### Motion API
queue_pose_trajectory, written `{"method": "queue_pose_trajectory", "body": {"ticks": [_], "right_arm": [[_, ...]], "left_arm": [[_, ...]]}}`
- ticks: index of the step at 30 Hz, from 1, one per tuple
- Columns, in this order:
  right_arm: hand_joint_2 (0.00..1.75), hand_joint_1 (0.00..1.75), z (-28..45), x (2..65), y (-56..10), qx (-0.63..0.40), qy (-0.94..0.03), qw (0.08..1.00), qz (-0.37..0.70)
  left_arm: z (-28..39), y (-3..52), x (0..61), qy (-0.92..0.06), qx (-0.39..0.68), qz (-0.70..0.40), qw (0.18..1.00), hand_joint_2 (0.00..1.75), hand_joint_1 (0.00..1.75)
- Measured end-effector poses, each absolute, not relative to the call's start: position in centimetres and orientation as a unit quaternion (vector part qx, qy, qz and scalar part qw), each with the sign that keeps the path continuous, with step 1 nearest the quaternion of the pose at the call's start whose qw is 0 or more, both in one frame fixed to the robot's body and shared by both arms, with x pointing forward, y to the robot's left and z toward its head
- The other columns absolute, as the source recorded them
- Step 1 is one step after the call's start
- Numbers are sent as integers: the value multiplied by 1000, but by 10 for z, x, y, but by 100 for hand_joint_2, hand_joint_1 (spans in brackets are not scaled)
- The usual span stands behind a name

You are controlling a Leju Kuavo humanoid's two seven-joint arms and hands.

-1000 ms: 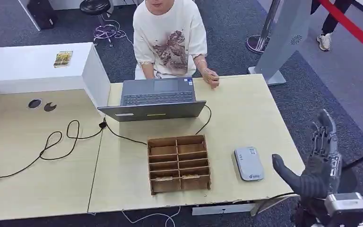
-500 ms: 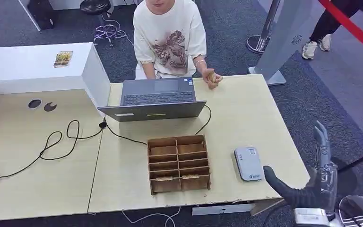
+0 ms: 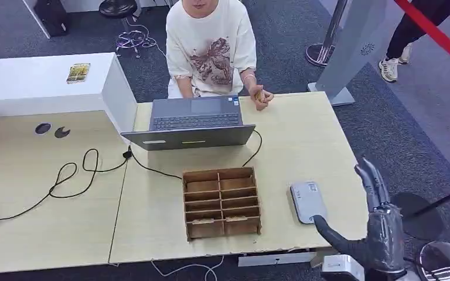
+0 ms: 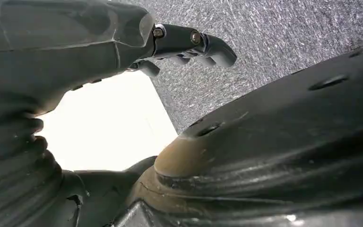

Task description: Pass the card to the sensor for recognition and then transmit it.

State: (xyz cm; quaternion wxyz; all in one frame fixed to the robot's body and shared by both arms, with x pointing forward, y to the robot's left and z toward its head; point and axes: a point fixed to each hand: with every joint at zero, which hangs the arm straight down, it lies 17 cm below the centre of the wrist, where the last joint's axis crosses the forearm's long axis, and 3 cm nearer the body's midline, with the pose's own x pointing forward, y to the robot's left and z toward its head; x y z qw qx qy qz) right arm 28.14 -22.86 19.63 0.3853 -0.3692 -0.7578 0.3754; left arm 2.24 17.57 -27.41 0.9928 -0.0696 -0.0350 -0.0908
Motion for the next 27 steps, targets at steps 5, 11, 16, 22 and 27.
{"method": "queue_pose_trajectory", "body": {"ticks": [5, 11, 16, 22, 27], "right_arm": [[175, 0, 188, 281, -228, -411, -724, 369, 413], [175, 0, 179, 280, -224, -428, -700, 347, 454], [175, 0, 169, 281, -219, -429, -685, 337, 482], [175, 0, 157, 284, -216, -427, -671, 332, 507], [175, 0, 143, 284, -212, -413, -659, 327, 536]], "left_arm": [[-274, 175, 23, -35, -70, -93, 993, 175, 0], [-274, 175, 23, -35, -71, -94, 992, 175, 0], [-274, 175, 23, -36, -71, -93, 993, 175, 0], [-274, 175, 23, -36, -71, -94, 992, 175, 0], [-274, 175, 23, -36, -72, -97, 992, 175, 0]]}}
